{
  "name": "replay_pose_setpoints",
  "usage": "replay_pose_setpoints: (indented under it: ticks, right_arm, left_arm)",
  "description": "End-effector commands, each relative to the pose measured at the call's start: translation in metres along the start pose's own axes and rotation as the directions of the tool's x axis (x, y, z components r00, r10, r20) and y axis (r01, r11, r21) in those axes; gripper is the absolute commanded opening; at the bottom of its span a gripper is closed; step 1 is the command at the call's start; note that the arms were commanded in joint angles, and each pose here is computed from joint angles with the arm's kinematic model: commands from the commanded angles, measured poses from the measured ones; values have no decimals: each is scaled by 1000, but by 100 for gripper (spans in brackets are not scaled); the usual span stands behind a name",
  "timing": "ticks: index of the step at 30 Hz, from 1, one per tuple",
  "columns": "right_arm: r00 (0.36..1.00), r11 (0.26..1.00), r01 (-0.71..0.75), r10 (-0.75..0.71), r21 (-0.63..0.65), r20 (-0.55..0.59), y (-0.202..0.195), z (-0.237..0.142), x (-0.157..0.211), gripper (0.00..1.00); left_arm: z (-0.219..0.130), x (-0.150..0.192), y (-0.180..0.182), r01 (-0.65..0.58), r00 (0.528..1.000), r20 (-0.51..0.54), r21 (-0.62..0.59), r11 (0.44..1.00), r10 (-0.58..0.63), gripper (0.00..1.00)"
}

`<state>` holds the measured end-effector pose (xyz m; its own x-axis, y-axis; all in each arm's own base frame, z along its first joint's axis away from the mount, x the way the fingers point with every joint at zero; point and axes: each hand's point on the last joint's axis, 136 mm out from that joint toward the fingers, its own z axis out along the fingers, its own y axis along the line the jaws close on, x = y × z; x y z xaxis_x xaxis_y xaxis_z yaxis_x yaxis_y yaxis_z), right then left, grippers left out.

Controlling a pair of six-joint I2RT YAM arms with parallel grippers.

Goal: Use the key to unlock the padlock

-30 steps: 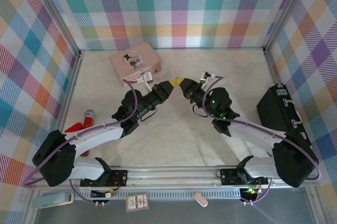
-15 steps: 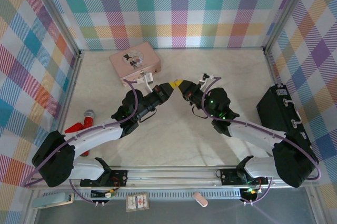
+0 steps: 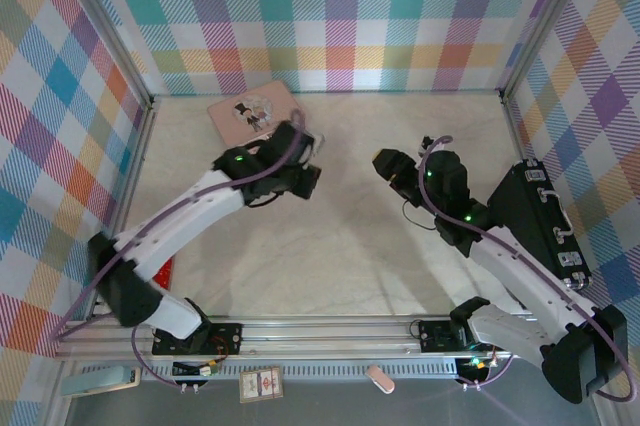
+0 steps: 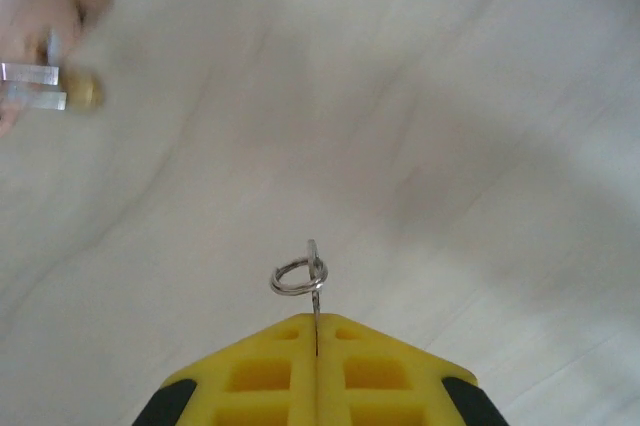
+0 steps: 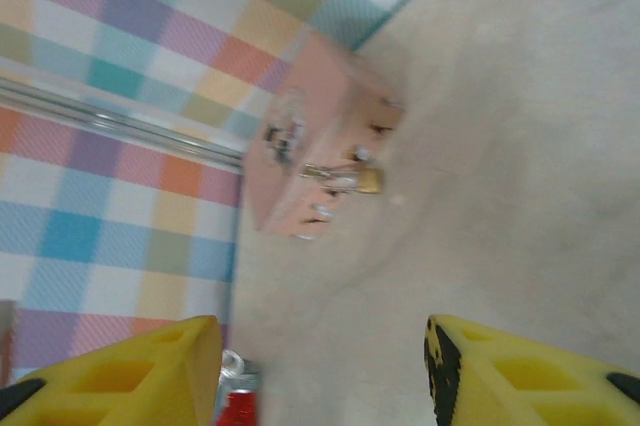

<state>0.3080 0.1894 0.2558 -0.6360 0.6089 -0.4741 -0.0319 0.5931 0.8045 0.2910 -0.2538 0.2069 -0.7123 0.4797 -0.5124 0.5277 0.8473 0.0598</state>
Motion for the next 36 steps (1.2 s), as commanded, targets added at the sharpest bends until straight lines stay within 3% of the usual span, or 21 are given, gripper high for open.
replay_pose_setpoints:
  ticks: [1,3,6,10,13,18,21,23,25,26,28,33,36]
  right_arm:
    - [996,990,47,-36,132,-85,-32,-2,17,57]
    - [995,992,24,-11,127,-95,-34,0,20,57]
    - [994,993,12,0,119,-105,-34,3,23,57]
    - [990,994,1,15,108,-143,-34,9,30,57]
    - [985,995,-11,28,102,-168,-33,13,35,57]
    - [981,998,-19,29,56,-194,-26,15,40,57]
    - [972,998,-39,47,40,-228,-22,17,45,56]
    - [961,997,-78,82,27,-264,-18,20,50,55]
    - [942,990,-137,137,22,-307,-13,23,57,54]
    - [926,985,-173,169,18,-337,-8,24,61,53]
    - [891,973,-229,221,28,-395,0,27,70,51]
    - [808,945,-314,317,92,-497,9,35,92,51]
    - [781,932,-350,345,92,-521,18,38,99,49]
  left_arm:
    - [3,115,19,-511,714,-572,-34,859,403,0]
    - [6,118,11,-576,674,-573,-13,817,466,0]
    - [0,111,1,-549,709,-525,9,836,471,0]
    - [-3,107,5,-570,708,-517,-15,822,481,0]
    - [-6,104,0,-554,735,-470,0,833,489,0]
    - [-23,73,-11,-510,840,-227,-22,860,492,0]
    - [-42,49,-14,-507,862,-7,-63,860,508,0]
    - [-55,42,-20,-543,829,122,-60,838,546,0]
    - [-64,42,-32,-632,747,234,-43,774,623,0]
    - [-65,39,-34,-665,701,284,-69,743,654,0]
    - [-70,24,-28,-651,656,367,-168,740,660,0]
    - [-60,5,-26,-688,503,447,-311,656,739,0]
    - [-48,-5,-26,-682,475,464,-343,646,748,0]
